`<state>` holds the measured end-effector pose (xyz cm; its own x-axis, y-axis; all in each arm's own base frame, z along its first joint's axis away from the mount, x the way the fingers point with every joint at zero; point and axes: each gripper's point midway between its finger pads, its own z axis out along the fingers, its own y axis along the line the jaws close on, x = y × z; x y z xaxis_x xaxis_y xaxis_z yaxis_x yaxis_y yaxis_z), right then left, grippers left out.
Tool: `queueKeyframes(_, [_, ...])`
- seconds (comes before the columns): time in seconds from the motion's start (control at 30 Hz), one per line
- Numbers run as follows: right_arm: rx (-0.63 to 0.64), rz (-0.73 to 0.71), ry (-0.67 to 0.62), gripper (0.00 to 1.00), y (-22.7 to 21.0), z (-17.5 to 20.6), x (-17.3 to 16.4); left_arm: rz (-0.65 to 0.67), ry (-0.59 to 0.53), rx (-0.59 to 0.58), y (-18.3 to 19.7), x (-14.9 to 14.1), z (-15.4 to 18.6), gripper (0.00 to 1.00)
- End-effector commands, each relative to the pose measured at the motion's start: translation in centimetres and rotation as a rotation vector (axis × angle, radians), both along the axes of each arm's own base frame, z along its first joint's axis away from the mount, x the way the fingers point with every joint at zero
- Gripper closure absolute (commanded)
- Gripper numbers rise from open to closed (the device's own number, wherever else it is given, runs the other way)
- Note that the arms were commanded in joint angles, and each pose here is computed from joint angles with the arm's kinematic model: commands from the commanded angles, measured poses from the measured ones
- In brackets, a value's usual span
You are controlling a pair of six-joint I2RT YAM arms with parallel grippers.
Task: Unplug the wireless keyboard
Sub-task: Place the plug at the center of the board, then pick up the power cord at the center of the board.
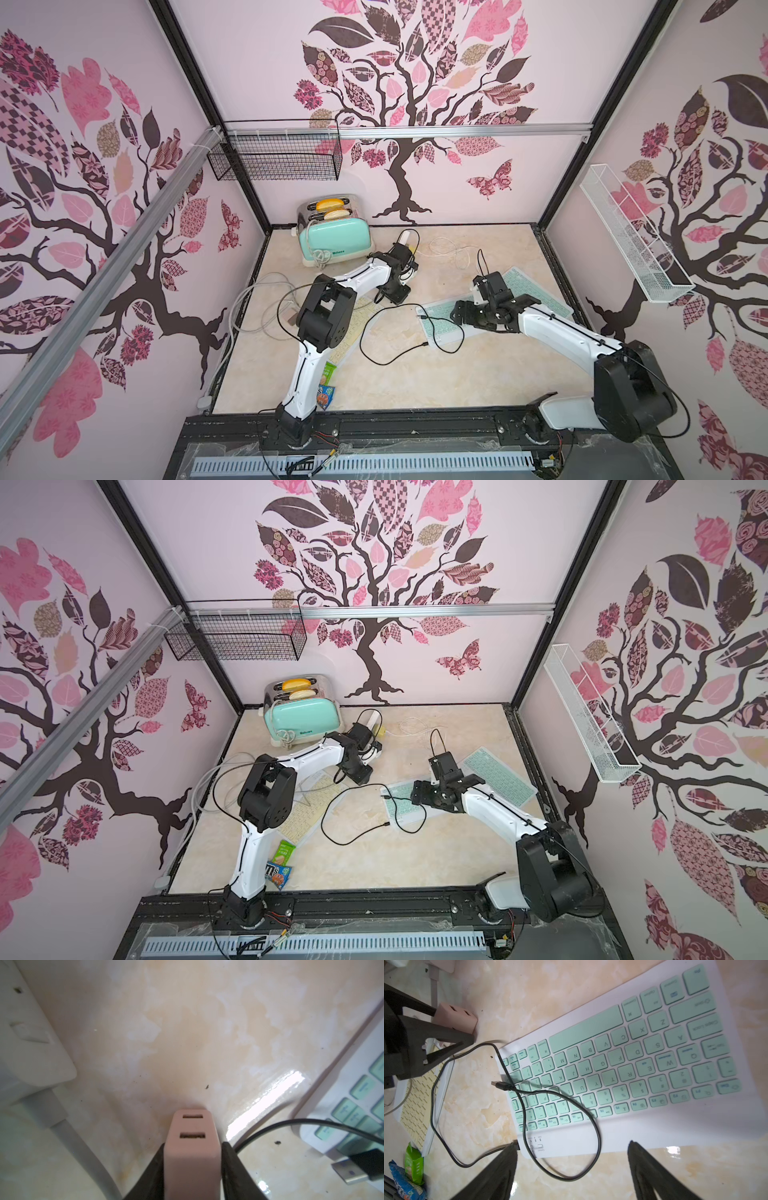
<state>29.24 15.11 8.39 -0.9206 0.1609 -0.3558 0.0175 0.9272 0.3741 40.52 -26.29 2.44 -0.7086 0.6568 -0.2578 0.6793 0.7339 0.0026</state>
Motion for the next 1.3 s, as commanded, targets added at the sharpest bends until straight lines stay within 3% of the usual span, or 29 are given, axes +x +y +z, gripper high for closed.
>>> queueKeyframes(0.0, [-0.002,-0.019,0.035,0.14,-0.2,-0.6,-0.2,-0.017,-0.006,0.006,-0.3,-0.6,0.6,0.49])
queueKeyframes(0.27, [0.014,-0.025,0.054,0.14,-0.1,-1.1,-0.4,-0.025,-0.079,-0.055,-1.2,-0.6,5.0,0.35])
queueKeyframes(0.43, [0.019,-0.031,0.048,0.14,-0.2,-1.1,-0.6,-0.035,-0.114,-0.09,-1.7,-1.2,7.7,0.32])
queueKeyframes(0.53, [0.019,-0.04,0.039,0.14,-0.4,-0.9,-0.6,-0.052,-0.116,-0.105,-2.1,-3.1,8.7,0.33])
queueKeyframes(0.63, [0.018,-0.047,0.027,0.14,-0.8,-0.7,-0.6,-0.137,-0.062,-0.16,-3.1,-7.3,8.9,0.41])
queueKeyframes(0.77, [0.032,-0.056,0.013,0.13,-1.2,-0.6,-0.5,-0.348,-0.025,-0.208,-4.5,-14.1,7.7,0.45])
queueKeyframes(0.87, [0.058,-0.059,0.005,0.13,-1.3,-0.6,-0.3,-0.442,-0.023,-0.166,-4.8,-16.5,5.7,0.47])
queueKeyframes(1.03, [0.077,-0.057,0.011,0.13,-1.2,-0.5,-0.6,-0.508,-0.028,-0.066,-5.5,-17.6,2.1,0.52])
queueKeyframes(1.27, [0.074,-0.066,-0.004,0.14,-1.7,-0.3,-1.1,-0.494,-0.041,-0.047,-6.5,-16.8,0.0,0.58])
